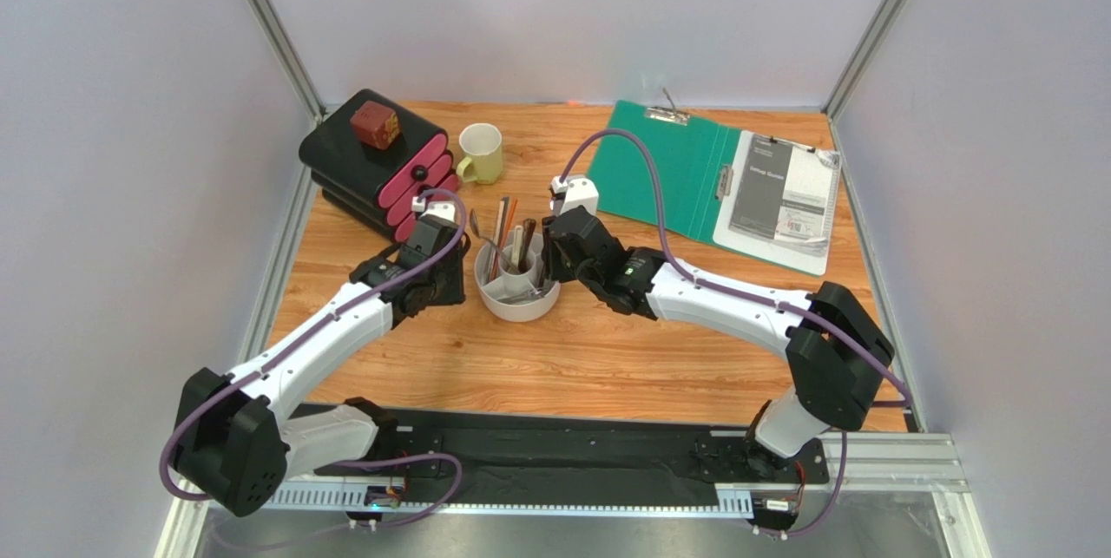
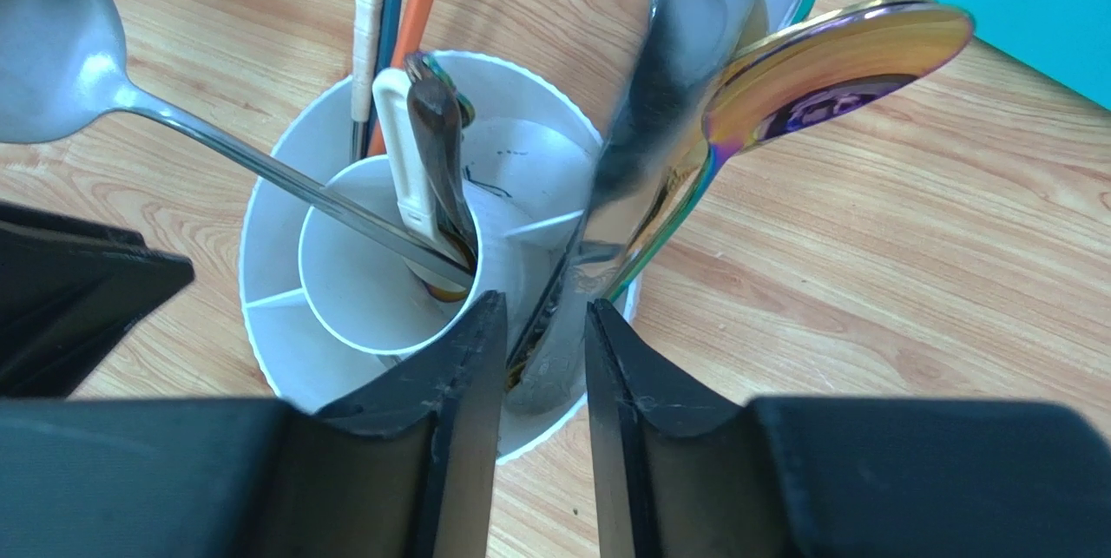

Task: Sort the eating utensils into containers
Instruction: Place the knife in the storage box.

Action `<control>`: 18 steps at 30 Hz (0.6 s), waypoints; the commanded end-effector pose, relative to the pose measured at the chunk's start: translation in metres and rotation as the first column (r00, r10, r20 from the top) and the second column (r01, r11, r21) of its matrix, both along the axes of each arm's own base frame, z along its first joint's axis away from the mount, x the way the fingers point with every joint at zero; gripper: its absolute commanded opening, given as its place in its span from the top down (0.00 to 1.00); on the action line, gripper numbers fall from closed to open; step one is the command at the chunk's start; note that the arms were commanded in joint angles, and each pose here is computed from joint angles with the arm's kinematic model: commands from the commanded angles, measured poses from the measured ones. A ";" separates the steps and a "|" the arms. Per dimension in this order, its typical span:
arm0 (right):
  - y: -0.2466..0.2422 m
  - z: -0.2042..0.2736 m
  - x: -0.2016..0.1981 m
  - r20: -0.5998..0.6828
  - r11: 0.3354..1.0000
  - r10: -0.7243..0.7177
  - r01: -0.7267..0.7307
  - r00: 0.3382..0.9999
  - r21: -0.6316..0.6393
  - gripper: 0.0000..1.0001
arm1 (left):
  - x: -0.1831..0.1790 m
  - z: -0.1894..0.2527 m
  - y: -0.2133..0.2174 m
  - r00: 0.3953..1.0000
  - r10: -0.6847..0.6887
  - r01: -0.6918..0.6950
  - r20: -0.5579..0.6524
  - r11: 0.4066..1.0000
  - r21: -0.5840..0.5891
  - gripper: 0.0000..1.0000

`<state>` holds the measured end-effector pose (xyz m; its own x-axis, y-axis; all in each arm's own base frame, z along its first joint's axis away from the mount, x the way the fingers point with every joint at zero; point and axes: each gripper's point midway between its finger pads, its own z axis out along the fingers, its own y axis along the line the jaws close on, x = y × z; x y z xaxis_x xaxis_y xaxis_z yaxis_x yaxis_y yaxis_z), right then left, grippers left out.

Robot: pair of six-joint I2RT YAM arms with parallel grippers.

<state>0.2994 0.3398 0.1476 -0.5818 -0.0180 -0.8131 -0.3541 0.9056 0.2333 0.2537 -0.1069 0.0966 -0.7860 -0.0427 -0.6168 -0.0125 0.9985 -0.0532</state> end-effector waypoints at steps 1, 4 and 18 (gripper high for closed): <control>-0.005 0.018 0.000 0.021 0.999 -0.029 0.028 0.999 0.029 0.67 | 0.016 0.025 -0.003 0.997 -0.004 0.004 0.075 1.000 0.001 0.60; -0.008 0.014 -0.004 0.002 0.998 -0.045 0.045 0.999 0.043 0.61 | 0.015 0.028 -0.003 0.997 0.001 0.000 0.083 1.000 -0.010 0.60; -0.057 0.133 0.003 0.129 0.985 -0.116 0.097 0.985 0.142 0.57 | -0.004 0.050 0.035 0.971 0.199 -0.202 0.131 0.979 0.012 0.55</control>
